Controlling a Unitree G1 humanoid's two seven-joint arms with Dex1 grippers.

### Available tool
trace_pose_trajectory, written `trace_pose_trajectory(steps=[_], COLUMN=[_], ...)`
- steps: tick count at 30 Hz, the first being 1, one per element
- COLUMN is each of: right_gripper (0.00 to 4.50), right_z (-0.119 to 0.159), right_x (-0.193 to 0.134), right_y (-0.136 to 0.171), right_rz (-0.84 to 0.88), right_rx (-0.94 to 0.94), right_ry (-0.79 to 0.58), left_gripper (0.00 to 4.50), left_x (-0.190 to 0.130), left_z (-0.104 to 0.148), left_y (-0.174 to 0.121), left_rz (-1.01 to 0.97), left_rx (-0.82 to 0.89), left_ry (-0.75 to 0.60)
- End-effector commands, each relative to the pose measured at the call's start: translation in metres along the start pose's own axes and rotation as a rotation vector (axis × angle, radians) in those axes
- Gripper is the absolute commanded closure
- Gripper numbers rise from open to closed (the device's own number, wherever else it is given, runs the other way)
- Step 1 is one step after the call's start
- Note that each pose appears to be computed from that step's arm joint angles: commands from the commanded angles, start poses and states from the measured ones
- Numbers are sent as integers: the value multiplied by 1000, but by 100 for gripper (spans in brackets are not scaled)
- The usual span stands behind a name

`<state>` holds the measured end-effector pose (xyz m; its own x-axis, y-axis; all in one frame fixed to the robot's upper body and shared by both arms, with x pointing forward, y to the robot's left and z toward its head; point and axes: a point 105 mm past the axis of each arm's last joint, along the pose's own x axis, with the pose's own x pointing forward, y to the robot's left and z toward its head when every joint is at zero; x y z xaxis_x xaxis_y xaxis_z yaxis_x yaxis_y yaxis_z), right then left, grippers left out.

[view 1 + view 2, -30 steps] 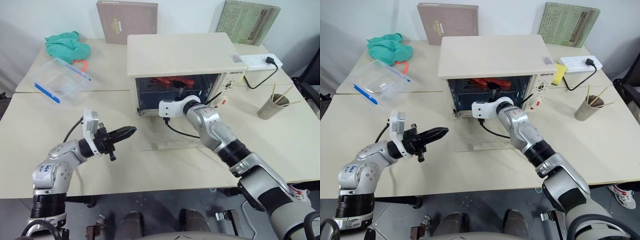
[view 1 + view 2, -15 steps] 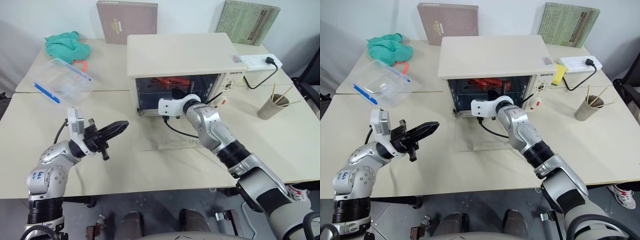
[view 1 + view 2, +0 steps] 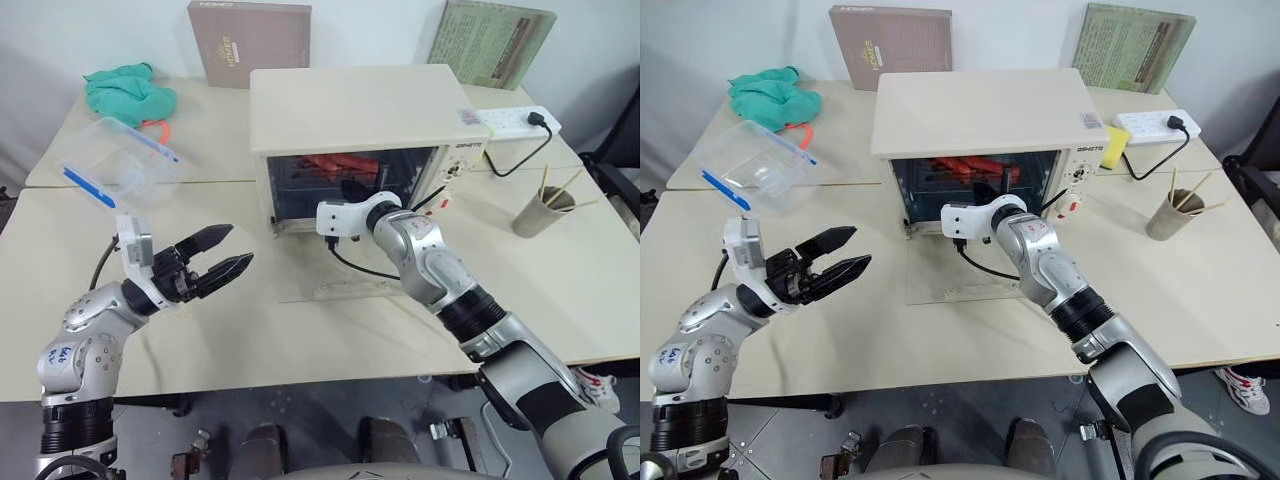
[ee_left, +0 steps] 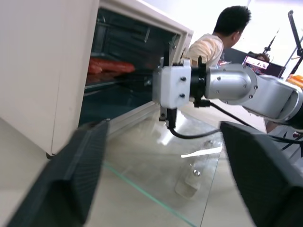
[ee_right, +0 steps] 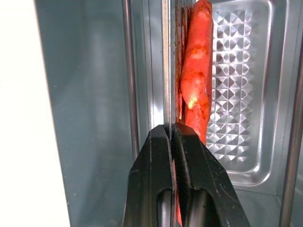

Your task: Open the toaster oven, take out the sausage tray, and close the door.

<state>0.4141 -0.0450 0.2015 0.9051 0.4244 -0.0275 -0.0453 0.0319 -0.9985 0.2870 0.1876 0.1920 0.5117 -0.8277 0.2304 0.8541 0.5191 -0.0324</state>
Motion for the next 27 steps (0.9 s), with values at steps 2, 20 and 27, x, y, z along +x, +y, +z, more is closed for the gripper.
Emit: trace_pose_trajectory(steps=[2, 20, 27], right_gripper=[450, 450, 450], right_z=[11, 21, 26], right_x=[-16, -57, -65], right_y=[-21, -4, -6], right_rz=[-81, -114, -117], right_rx=[-6, -71, -74], right_ry=[-55, -127, -159], left_gripper=[5, 5, 5], left_x=[-3, 0, 2], left_z=[12, 9, 5], left_y=[-1, 17, 18], left_rz=[-21, -13, -22], left_rx=[35, 17, 13], left_ry=[-29, -8, 1])
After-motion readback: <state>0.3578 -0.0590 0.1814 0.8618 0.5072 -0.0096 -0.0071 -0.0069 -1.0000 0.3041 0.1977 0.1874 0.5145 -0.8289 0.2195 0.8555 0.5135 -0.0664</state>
